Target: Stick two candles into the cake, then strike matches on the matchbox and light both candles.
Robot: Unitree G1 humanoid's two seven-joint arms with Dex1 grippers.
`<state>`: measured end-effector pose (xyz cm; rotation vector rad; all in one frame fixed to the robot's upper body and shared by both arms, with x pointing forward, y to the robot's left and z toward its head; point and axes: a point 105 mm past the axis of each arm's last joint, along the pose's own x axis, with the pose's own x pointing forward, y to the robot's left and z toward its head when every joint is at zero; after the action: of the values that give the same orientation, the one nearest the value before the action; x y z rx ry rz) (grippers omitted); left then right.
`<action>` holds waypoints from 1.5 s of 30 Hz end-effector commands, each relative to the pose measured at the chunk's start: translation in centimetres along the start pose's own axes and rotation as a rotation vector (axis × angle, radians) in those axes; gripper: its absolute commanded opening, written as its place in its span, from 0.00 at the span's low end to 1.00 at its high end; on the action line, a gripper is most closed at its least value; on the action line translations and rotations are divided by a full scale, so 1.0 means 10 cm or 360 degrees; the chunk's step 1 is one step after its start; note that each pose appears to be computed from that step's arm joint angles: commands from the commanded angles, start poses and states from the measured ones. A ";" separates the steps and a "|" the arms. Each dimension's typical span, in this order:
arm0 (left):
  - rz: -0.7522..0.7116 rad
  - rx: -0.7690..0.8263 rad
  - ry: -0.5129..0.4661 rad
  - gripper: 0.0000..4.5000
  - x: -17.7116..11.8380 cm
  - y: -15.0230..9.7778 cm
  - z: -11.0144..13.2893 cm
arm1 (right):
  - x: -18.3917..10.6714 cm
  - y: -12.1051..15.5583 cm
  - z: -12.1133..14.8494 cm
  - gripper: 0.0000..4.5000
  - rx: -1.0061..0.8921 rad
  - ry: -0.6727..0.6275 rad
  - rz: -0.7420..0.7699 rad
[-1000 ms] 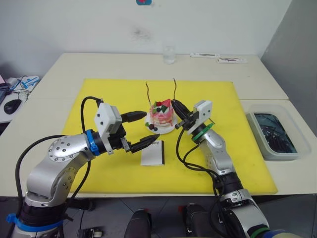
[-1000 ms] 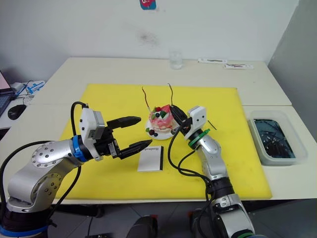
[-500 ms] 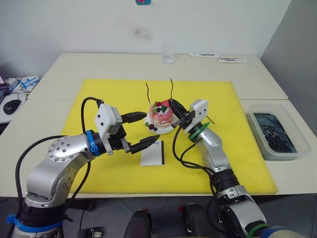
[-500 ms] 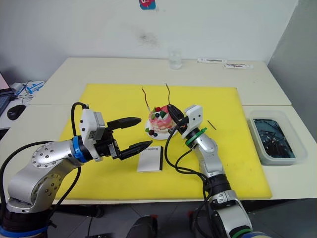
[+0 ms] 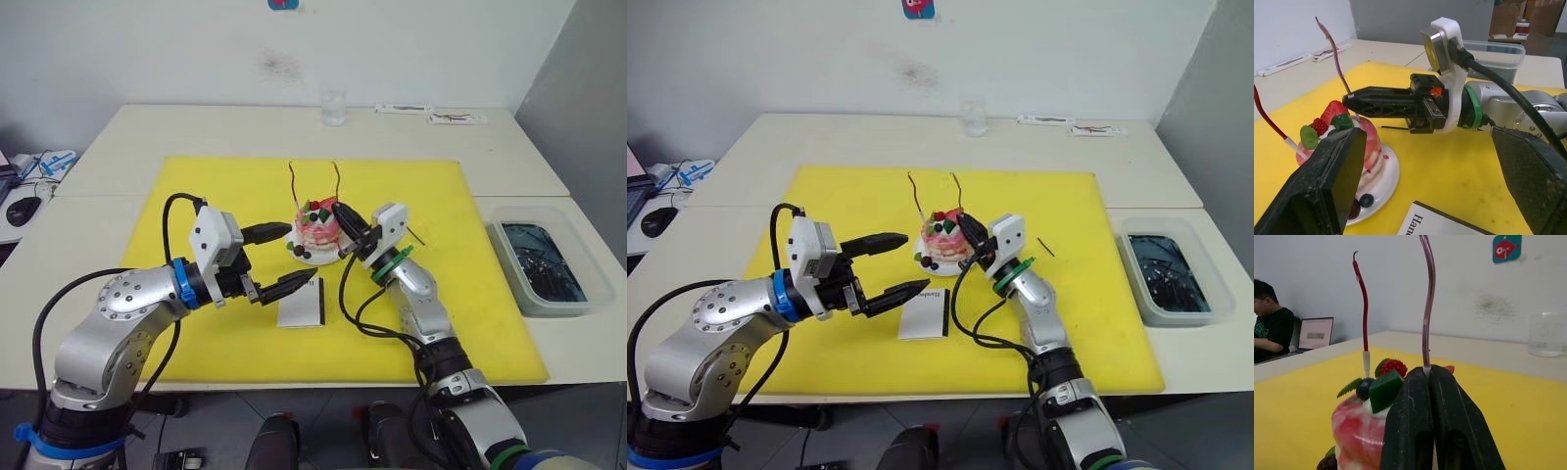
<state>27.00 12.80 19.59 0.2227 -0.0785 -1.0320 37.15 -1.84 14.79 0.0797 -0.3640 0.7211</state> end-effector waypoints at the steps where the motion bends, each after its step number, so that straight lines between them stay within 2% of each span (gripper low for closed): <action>1: -0.0010 0.0065 -0.0045 1.00 0.02 -0.03 0.10 | -0.01 0.05 0.00 0.01 -0.0004 -0.0031 0.0004; 9: -0.0011 0.0063 -0.0044 1.00 0.02 -0.04 0.09 | -0.07 0.02 -0.14 0.01 0.0012 0.0036 -0.0030; 17: -0.0009 0.0061 -0.0045 1.00 0.03 -0.04 0.08 | 0.00 0.07 0.03 0.01 0.0093 -0.0076 -0.0008; 20: -0.0013 0.0065 -0.0046 1.00 0.04 -0.05 0.08 | 0.02 0.04 0.11 0.15 0.0102 -0.0127 -0.0030; 26: 0.0024 0.0077 -0.0029 1.00 0.05 -0.02 0.06 | 0.05 0.03 0.35 0.63 0.0045 -0.0234 -0.0029; 31: 0.0076 0.0027 0.0030 1.00 0.01 0.05 0.02 | -0.04 0.01 0.56 0.63 -0.0005 -0.0269 0.0008; 34: 0.0109 -0.0090 0.0069 1.00 -0.04 0.09 -0.02 | -0.17 0.08 0.65 0.63 -0.0034 -0.0228 0.0110; 38: 0.0138 -0.0398 0.0162 1.00 -0.18 0.17 -0.09 | -0.40 0.15 0.71 0.63 -0.0102 -0.0107 0.0236; 41: 0.0097 -0.0711 0.0277 1.00 -0.34 0.18 -0.16 | -0.58 0.20 0.67 0.63 -0.0151 0.0085 0.0342; 45: -0.0032 -0.1072 0.0458 1.00 -0.53 0.07 -0.25 | -0.78 0.29 0.58 0.63 -0.0221 0.0311 0.0509</action>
<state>26.07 18.23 16.74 -0.1979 0.5083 -0.9331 29.14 -6.46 16.24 -0.1738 -0.2066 0.9547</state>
